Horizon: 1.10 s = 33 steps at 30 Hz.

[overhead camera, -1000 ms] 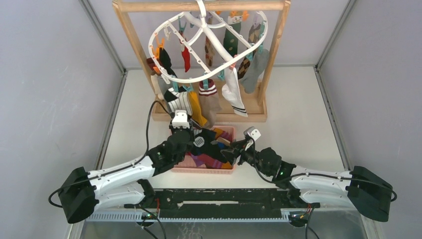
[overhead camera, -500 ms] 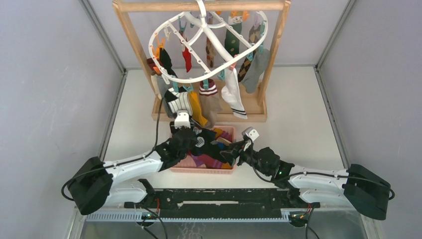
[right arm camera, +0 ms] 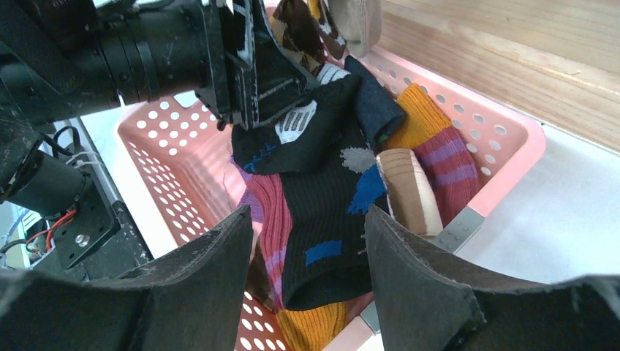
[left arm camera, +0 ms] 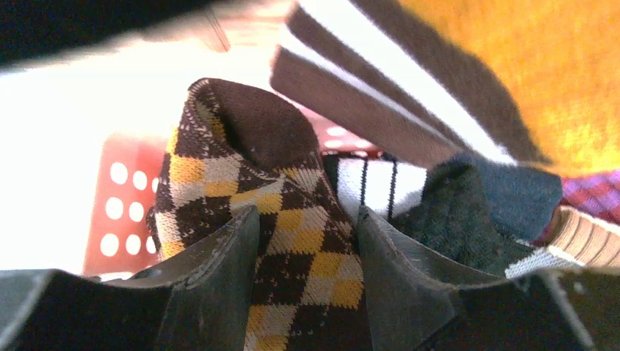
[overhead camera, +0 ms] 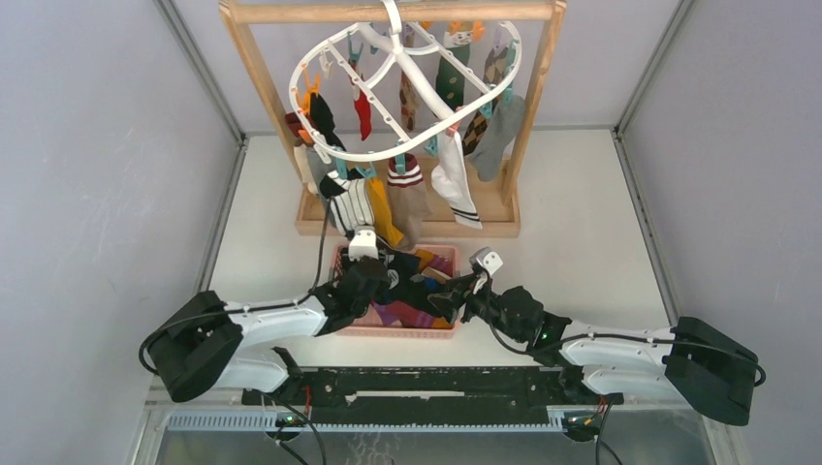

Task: Remove the socks clipped to the hanger
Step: Adjust the sock in the bin.

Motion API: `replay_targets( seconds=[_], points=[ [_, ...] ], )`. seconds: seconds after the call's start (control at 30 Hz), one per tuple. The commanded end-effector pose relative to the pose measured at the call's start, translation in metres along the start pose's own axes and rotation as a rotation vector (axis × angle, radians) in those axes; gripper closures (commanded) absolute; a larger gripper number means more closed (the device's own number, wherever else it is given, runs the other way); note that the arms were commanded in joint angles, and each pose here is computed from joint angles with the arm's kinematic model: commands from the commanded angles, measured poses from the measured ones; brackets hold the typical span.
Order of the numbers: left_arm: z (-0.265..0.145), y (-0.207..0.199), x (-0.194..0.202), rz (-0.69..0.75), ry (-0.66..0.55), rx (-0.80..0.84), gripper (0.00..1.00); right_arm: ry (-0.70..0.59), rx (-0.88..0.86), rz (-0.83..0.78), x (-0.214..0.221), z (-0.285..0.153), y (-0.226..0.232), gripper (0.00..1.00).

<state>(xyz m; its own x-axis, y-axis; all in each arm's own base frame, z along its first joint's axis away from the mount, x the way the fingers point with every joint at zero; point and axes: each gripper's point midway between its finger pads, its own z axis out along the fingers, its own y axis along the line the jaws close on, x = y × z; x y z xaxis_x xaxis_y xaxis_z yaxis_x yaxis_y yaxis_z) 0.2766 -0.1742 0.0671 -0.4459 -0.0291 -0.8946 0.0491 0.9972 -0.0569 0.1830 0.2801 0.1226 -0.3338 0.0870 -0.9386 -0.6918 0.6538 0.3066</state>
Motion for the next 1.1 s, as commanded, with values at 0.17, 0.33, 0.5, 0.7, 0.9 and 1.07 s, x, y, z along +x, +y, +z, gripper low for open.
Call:
replay_targets(
  seconds=[0.17,0.33,0.5,0.7,0.9,1.07],
  points=[
    [0.001,-0.012,0.037,0.016,0.059,0.014,0.41,-0.052,-0.011,-0.002,-0.015,0.003,0.003,0.35],
    [-0.013,-0.015,0.024,0.017,0.013,0.033,0.22,-0.053,-0.01,-0.004,-0.017,0.004,0.003,0.35],
    [-0.033,-0.024,-0.004,0.037,-0.057,0.051,0.07,-0.062,-0.007,-0.002,-0.022,0.002,0.003,0.35],
    [-0.053,-0.023,-0.024,0.017,-0.118,0.081,0.0,-0.085,0.006,-0.006,-0.034,-0.005,0.003,0.35],
    [-0.069,-0.01,-0.036,-0.027,-0.173,0.093,0.0,-0.13,-0.008,-0.004,-0.054,-0.011,0.009,0.35],
    [-0.077,0.008,-0.041,-0.076,-0.22,0.079,0.0,-0.164,-0.043,-0.01,-0.072,-0.011,0.02,0.35]
  ],
)
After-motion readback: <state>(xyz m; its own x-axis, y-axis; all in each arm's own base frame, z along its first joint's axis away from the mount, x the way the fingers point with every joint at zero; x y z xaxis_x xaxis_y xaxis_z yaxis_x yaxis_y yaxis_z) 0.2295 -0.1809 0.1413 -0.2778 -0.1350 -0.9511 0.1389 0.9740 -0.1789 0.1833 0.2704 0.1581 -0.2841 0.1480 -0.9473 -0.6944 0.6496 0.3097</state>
